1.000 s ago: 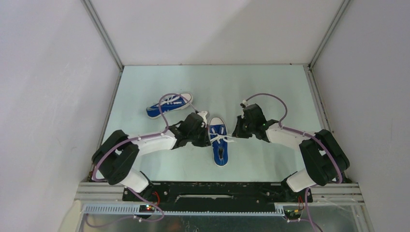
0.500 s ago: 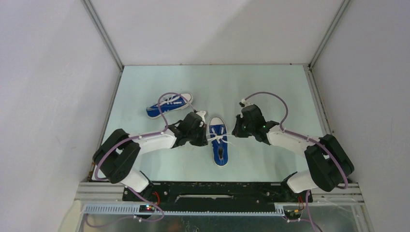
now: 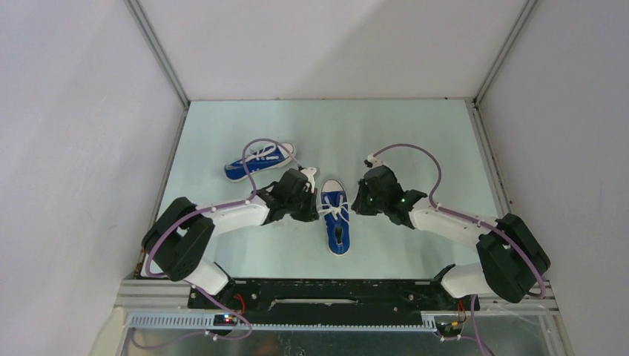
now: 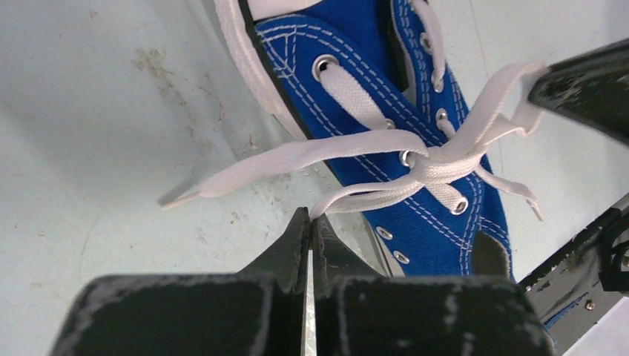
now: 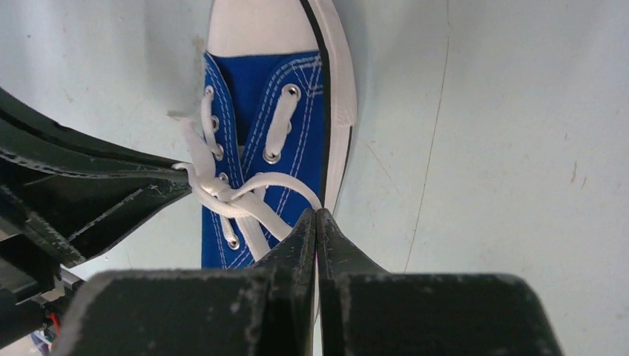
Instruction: Tie the shoes
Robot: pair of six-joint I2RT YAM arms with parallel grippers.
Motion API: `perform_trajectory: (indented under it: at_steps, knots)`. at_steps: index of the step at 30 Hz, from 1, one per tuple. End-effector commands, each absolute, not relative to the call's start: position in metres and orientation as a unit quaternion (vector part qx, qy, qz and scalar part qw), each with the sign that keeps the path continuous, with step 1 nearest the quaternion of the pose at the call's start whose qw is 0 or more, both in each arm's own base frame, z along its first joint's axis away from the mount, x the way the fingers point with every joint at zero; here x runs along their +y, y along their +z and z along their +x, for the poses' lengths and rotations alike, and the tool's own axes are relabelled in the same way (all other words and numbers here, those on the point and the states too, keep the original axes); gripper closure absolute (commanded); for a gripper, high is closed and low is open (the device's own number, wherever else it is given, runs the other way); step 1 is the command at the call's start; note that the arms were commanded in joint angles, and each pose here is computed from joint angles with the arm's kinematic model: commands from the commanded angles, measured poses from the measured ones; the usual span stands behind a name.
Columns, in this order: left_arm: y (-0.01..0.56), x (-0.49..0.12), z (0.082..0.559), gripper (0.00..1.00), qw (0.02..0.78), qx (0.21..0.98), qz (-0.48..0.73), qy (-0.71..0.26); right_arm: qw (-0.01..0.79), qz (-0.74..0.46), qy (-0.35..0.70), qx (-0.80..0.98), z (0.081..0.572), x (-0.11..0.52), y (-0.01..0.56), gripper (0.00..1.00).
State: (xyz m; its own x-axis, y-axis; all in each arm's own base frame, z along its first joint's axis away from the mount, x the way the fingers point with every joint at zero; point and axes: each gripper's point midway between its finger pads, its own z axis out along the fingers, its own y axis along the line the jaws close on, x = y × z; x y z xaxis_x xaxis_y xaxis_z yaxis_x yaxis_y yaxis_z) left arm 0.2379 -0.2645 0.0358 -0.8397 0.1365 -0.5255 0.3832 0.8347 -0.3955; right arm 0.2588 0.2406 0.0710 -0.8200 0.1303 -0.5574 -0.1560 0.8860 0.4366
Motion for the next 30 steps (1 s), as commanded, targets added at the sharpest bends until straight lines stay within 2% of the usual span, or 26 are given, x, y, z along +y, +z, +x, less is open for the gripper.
perform_trajectory:
  at_steps: [1,5,10,13,16,17,23,26,30]
  knots:
    - [0.058,-0.276,0.251,1.0,0.276,0.907,0.163,-0.272,0.321,0.066,0.218,0.919,0.262,0.239,0.085,1.0]
    - [0.062,-0.279,0.25,1.0,0.279,0.902,0.172,-0.281,0.319,0.065,0.23,0.917,0.254,0.244,0.085,1.0]
    - [0.065,-0.281,0.25,1.0,0.282,0.898,0.182,-0.285,0.338,0.026,0.228,0.913,0.26,0.236,0.094,0.89]
    - [0.066,-0.282,0.25,1.0,0.283,0.896,0.187,-0.286,0.35,-0.047,0.23,0.907,0.263,0.23,0.101,0.82]
    - [0.067,-0.284,0.249,1.0,0.283,0.893,0.196,-0.291,0.357,-0.133,0.243,0.892,0.26,0.228,0.11,0.6]
    - [0.067,-0.284,0.249,1.0,0.283,0.892,0.199,-0.291,0.364,-0.142,0.242,0.888,0.264,0.225,0.116,0.56]
    - [0.064,-0.284,0.25,1.0,0.282,0.892,0.206,-0.288,0.394,-0.264,0.242,0.846,0.273,0.233,0.134,0.52]
    - [0.064,-0.285,0.251,0.99,0.281,0.892,0.206,-0.288,0.414,-0.372,0.231,0.798,0.273,0.241,0.137,0.51]
    - [0.062,-0.285,0.25,0.99,0.279,0.892,0.207,-0.288,0.412,-0.434,0.265,0.756,0.27,0.25,0.151,0.52]
